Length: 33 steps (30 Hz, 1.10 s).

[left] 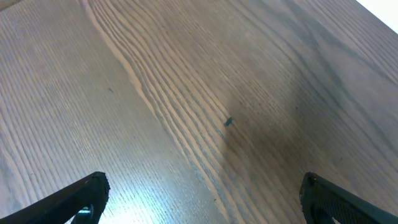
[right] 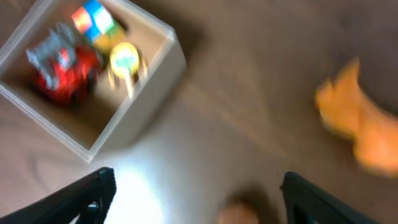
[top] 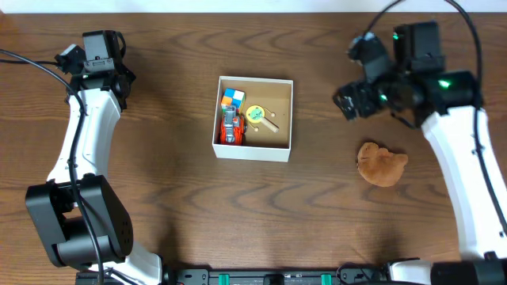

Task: Pack container
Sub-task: 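Move the right gripper down onto the brown plush toy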

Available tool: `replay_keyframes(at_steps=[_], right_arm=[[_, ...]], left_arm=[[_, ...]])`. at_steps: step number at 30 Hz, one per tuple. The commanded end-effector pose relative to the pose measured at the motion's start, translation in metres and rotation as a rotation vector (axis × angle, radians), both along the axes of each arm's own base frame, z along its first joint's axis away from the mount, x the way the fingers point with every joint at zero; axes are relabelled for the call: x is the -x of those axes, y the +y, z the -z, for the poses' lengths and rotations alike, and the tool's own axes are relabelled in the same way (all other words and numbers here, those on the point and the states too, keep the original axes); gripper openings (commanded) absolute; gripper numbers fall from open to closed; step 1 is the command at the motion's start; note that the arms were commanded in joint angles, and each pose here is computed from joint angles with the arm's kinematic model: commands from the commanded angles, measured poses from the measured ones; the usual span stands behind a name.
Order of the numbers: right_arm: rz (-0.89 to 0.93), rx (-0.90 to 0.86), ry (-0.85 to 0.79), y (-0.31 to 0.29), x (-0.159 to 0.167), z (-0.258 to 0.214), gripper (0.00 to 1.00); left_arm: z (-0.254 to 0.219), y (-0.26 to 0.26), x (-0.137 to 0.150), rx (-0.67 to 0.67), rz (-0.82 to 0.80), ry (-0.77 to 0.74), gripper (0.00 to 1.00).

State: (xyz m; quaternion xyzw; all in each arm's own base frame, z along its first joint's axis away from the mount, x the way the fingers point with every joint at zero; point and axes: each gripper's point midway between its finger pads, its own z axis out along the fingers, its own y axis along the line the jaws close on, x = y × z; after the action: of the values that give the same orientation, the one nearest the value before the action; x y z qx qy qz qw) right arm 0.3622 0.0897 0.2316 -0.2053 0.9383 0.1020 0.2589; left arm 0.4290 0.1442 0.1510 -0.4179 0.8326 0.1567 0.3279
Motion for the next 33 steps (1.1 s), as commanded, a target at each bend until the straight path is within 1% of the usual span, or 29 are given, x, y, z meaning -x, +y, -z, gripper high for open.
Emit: replay_keyframes(at_steps=[1, 4, 5, 7, 14, 19, 23, 32, 33], right_arm=[[0.117, 0.063, 0.133, -0.023, 0.014, 0.024, 0.92], [0.123, 0.082, 0.257, -0.026, 0.036, 0.049, 0.96], [0.126, 0.101, 0.301, -0.028, 0.044, 0.059, 0.99], [0.129, 0.145, 0.355, -0.036, 0.056, 0.075, 0.99], [0.036, 0.269, 0.507, -0.054, 0.100, 0.128, 0.99], [0.072, 0.341, 0.567, -0.076, 0.119, 0.157, 0.99], [0.109, 0.344, 0.557, -0.088, 0.121, 0.180, 0.99], [0.209, 0.310, 0.410, -0.110, 0.094, 0.209, 0.99], [0.214, 0.307, 0.396, -0.111, 0.092, 0.211, 0.98]], left_arm=[[-0.020, 0.004, -0.001, -0.029, -0.005, -0.035, 0.98], [-0.020, 0.004, -0.001, -0.028, -0.004, -0.035, 0.98], [-0.020, 0.004, -0.001, -0.028, -0.004, -0.035, 0.98], [-0.020, 0.004, -0.001, -0.028, -0.004, -0.035, 0.98], [-0.020, 0.004, -0.001, -0.028, -0.004, -0.035, 0.98], [-0.020, 0.004, -0.001, -0.028, -0.004, -0.035, 0.98], [-0.020, 0.004, -0.001, -0.029, -0.004, -0.034, 0.98], [-0.020, 0.004, -0.001, -0.028, -0.004, -0.035, 0.98], [-0.020, 0.004, -0.001, -0.028, -0.004, -0.035, 0.98]])
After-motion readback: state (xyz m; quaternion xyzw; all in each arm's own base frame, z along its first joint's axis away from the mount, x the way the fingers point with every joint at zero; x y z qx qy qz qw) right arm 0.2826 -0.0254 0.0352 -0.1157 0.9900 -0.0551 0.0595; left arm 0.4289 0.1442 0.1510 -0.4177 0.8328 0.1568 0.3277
